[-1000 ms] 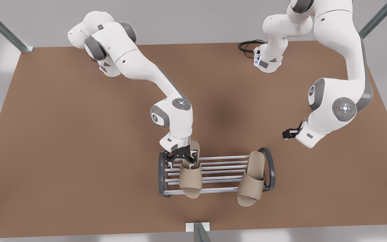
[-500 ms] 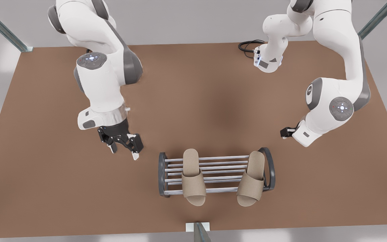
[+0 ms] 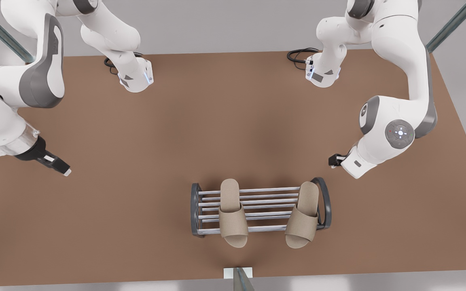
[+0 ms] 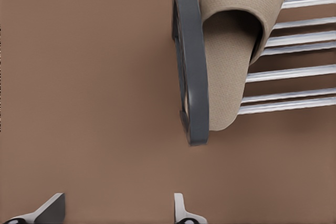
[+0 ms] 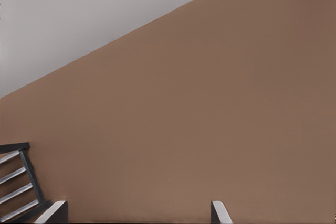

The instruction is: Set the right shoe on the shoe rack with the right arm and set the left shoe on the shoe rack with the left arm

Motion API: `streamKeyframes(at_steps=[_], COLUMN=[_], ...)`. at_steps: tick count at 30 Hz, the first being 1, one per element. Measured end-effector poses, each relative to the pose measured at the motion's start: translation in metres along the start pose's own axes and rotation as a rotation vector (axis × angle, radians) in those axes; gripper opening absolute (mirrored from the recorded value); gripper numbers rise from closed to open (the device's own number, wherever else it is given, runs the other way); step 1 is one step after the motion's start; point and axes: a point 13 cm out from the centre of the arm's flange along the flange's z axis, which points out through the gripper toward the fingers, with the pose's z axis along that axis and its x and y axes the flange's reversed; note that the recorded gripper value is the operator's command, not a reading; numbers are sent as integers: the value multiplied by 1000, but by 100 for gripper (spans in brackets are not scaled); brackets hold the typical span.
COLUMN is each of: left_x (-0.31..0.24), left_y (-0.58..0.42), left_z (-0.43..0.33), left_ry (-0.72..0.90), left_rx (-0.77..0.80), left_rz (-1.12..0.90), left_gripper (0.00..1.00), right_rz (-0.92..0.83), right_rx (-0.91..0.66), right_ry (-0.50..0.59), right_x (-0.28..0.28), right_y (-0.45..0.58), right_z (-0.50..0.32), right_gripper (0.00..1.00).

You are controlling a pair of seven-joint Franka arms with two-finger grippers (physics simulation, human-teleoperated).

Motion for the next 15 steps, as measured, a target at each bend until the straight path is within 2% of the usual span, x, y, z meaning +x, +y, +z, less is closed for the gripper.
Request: streamKeyframes(at_steps=[15], left_x=[0], left_y=[1], left_z=[2], left_ry=[7], left_rx=[-6], left_rz=[1], left_gripper=[100], right_rz=[-274], right_rx=[5], right_ry=[36], right_x=[20], right_y=[11], right_z=[-12], right_gripper=[100])
